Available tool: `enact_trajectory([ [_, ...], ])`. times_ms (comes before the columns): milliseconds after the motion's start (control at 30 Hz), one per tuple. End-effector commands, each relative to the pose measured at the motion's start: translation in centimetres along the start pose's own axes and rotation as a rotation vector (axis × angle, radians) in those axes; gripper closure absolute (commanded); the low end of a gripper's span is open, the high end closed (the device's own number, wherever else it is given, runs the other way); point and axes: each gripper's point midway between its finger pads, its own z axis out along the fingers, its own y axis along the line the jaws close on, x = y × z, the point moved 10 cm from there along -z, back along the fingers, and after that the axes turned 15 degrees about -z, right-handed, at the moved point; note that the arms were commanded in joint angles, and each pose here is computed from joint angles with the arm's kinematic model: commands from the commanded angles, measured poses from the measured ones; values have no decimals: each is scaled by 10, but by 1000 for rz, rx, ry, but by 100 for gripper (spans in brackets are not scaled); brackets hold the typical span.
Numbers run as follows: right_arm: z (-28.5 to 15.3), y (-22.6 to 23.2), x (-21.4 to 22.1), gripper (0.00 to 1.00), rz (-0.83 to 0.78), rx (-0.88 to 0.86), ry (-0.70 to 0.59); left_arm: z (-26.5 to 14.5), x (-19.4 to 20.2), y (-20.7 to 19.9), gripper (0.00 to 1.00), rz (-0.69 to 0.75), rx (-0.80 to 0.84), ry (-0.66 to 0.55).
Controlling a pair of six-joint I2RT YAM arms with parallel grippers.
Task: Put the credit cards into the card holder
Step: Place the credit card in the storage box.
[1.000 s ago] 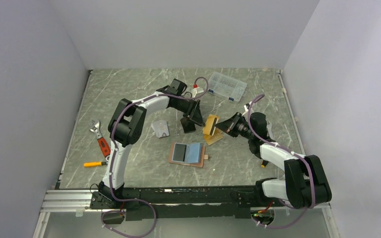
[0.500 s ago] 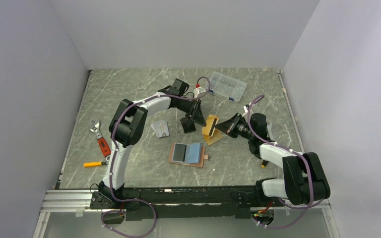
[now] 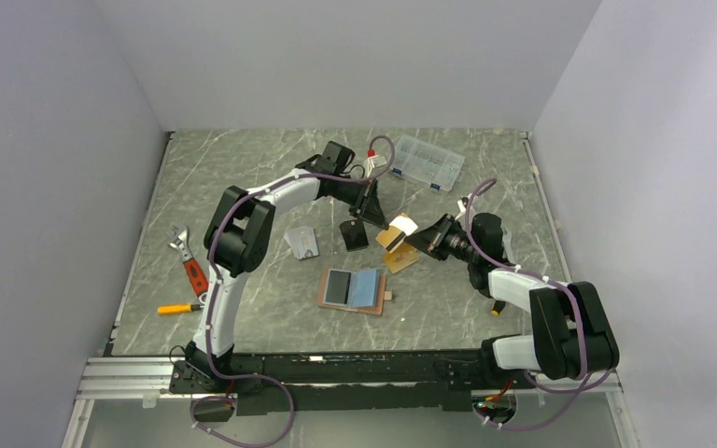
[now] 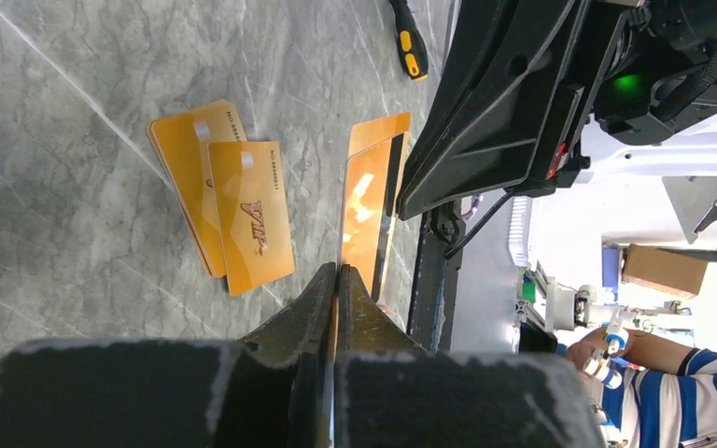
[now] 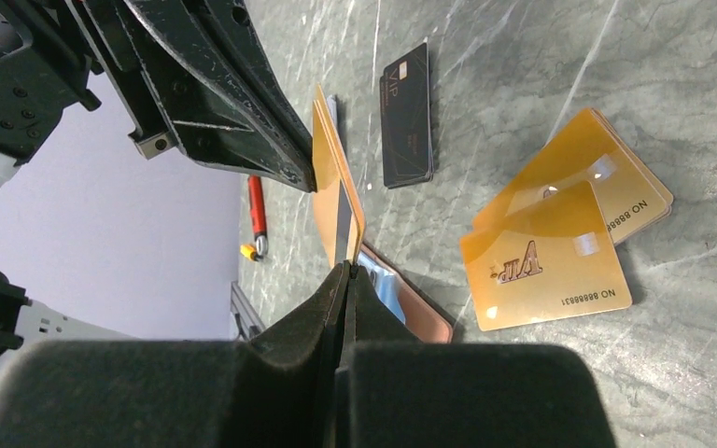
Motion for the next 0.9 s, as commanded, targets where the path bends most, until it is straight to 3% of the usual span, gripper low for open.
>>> enact_trajectory([
  [0, -2, 10, -4, 99, -56, -86, -5, 5, -9, -20, 97, 72, 73, 5],
  [67, -3, 11, -7, 95, -57, -101, -16, 7, -8, -20, 99, 66, 86, 13],
  [167, -6, 10, -10, 80, -39, -126, -41, 9, -6, -20, 100, 54, 105, 24],
  [333, -9, 8, -11, 67, -2, -165, -76, 8, -5, -24, 100, 37, 140, 21],
  [533, -9, 11, -14, 65, -14, -189, -116, 8, -1, -25, 100, -14, 185, 27],
  [867, -16, 5, -11, 65, -58, -89, -97, -3, -3, -44, 100, -44, 288, 6],
])
